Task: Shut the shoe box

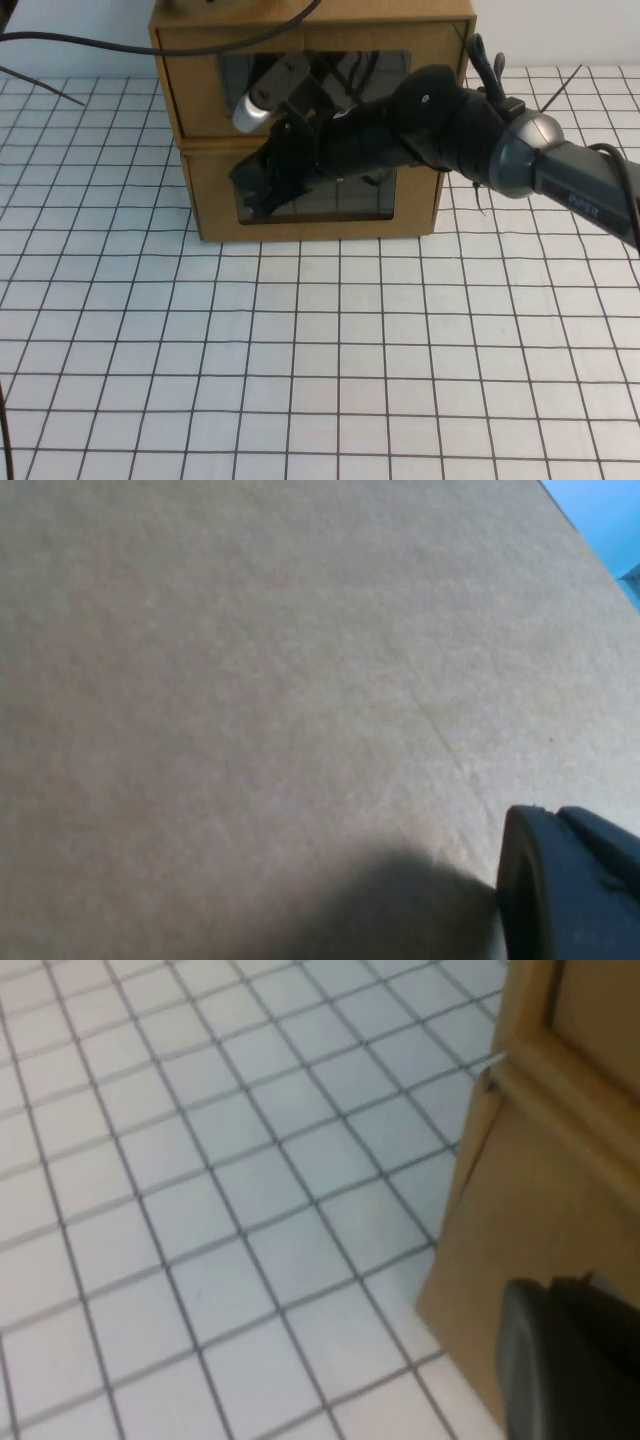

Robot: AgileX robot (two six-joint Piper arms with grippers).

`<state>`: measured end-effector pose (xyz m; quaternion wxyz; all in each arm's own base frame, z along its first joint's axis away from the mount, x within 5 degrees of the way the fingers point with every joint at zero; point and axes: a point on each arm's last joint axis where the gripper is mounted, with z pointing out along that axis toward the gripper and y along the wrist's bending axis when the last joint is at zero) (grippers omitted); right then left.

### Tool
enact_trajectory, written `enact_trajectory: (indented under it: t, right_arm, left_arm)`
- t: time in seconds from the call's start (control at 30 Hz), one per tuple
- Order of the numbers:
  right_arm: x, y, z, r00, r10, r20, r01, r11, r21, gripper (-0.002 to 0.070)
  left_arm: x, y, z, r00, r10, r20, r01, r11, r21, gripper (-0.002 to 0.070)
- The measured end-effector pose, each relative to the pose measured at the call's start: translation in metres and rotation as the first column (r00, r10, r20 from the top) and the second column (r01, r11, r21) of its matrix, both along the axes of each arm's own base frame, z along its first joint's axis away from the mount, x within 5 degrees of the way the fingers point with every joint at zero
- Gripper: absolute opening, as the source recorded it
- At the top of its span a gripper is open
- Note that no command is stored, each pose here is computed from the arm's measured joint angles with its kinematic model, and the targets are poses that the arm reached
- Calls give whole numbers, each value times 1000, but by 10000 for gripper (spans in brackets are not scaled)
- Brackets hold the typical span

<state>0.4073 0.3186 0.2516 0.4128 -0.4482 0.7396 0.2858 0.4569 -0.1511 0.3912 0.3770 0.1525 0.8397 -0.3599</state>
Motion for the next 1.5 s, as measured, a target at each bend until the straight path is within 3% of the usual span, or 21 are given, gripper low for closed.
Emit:
enact_trajectory:
  t: [0.3, 0.53, 0.63, 0.77, 0.93, 1.07, 1.23, 1.5]
  right_arm:
    - [-48, 27, 18, 989, 151, 4, -148, 975, -168, -13]
    - [-91, 16, 93, 978, 205, 45, -198, 972, -129, -13]
    - [-96, -10, 128, 984, 129, 121, -111, 983, -147, -13]
    - [-92, -67, 175, 978, -93, 185, 120, 983, -142, -13]
    - [-95, -146, 214, 928, -308, 208, 342, 927, -156, -13]
    - [-115, -203, 234, 859, -475, 191, 498, 861, -101, -13]
    - [-153, -249, 222, 753, -638, 158, 647, 763, -6, -13]
    - [-243, -273, 150, 695, -698, 174, 687, 716, 124, -13]
  left_arm:
    - [-9, 6, 8, 1000, -21, -11, 21, 1000, 23, -6]
    - [-39, 48, 56, 998, 15, 59, -19, 998, 60, -6]
    - [-58, 68, 78, 994, 34, 102, -44, 994, 102, -6]
    - [-84, 82, 102, 984, 74, 161, -104, 977, 185, -6]
    - [-111, 90, 126, 966, 118, 228, -172, 957, 234, -6]
    - [-142, 93, 148, 950, 121, 289, -192, 954, 231, -6]
    - [-179, 95, 153, 947, 93, 307, -180, 947, 266, -6]
    - [-244, 101, 103, 967, 90, 236, -164, 935, 315, -6]
